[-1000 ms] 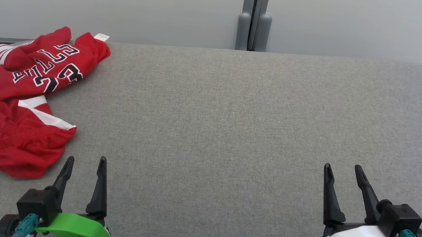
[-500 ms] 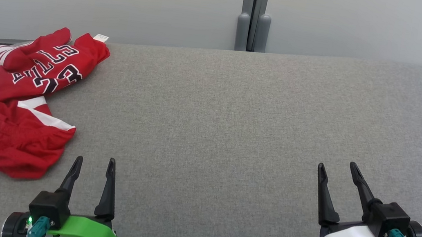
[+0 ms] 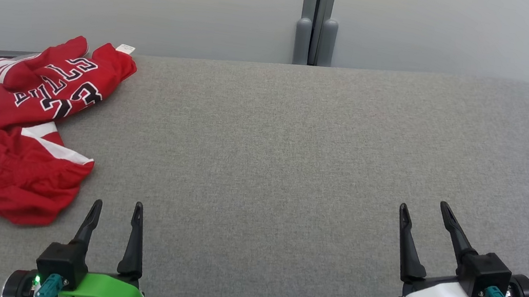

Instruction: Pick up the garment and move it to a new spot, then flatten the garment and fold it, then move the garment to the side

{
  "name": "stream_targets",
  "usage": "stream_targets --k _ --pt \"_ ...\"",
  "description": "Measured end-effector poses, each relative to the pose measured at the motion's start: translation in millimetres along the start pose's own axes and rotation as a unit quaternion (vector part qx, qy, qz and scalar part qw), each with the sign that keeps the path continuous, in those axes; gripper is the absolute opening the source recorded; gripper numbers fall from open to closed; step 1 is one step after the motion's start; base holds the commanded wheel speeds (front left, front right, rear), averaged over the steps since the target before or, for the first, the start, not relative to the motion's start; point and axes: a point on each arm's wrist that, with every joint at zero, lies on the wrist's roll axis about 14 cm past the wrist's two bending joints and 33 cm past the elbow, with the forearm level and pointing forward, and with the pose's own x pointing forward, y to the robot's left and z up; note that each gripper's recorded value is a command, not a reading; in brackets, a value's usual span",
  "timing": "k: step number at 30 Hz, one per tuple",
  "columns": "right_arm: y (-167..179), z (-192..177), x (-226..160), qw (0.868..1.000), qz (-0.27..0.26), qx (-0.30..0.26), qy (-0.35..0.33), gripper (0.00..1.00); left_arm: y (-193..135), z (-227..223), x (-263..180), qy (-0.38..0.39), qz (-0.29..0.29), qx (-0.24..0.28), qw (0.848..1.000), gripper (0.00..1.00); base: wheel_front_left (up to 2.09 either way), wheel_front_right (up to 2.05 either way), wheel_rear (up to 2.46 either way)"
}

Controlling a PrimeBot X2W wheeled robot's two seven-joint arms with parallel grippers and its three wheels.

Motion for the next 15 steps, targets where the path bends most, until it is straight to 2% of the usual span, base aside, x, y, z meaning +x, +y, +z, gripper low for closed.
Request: stream_targets --k 15 --pt "0.3 -1.1 0.0 1.0 0.0 0.0 0.002 1.0 1.0 -1.1 -0.3 0.002 0.002 -0.001 1.0 1.0 0.0 0.0 0.0"
